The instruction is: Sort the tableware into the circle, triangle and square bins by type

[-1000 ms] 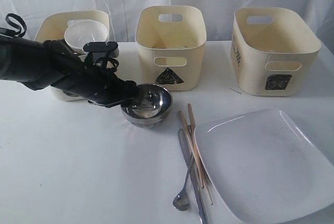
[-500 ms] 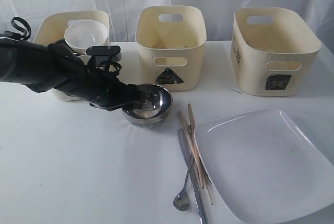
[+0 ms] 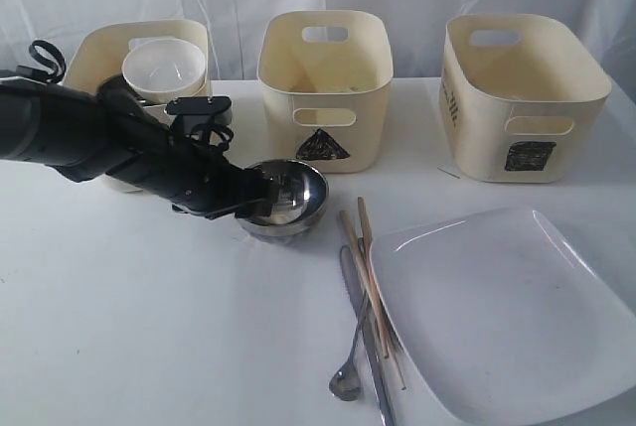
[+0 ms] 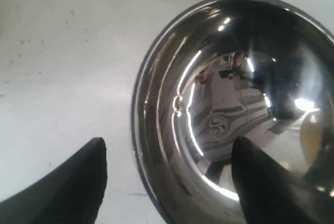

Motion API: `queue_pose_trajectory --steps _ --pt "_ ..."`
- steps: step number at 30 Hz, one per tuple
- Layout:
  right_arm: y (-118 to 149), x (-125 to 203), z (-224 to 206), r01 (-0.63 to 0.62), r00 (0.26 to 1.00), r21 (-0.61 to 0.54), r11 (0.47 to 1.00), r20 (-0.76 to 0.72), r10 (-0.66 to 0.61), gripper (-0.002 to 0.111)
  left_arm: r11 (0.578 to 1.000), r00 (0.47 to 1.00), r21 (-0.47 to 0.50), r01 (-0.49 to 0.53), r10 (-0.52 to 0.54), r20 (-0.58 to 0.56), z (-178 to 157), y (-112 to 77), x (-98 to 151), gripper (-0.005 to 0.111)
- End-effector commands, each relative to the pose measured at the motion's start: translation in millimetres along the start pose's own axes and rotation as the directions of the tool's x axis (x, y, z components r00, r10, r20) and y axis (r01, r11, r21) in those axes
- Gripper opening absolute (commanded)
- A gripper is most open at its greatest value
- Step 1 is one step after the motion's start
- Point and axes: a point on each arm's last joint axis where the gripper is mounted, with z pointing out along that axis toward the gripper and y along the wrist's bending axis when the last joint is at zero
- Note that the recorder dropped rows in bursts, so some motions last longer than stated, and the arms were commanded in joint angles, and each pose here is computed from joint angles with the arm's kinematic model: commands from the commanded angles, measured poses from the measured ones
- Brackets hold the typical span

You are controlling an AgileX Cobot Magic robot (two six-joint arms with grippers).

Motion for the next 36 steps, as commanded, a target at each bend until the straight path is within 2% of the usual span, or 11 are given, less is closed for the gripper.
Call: queue_pose_trajectory --steps 1,28,36 --pt "-0.1 0.8 0.1 0.008 1.000 0.005 1.000 0.008 -0.008 0.000 1.000 1.000 0.015 0.022 -0.022 -0.013 -0.3 -3.2 0.6 0.070" --pt "-0.1 0.8 0.1 0.008 1.000 0.005 1.000 0.008 -0.008 0.000 1.000 1.000 -0.002 0.022 -0.022 0.017 0.2 -1.5 -2.0 0.070" --pt "-0.1 0.8 0.1 0.008 1.000 0.005 1.000 0.008 -0.008 0.000 1.000 1.000 0.003 0.025 -0.025 -0.014 5.4 -0.6 2.7 0.070"
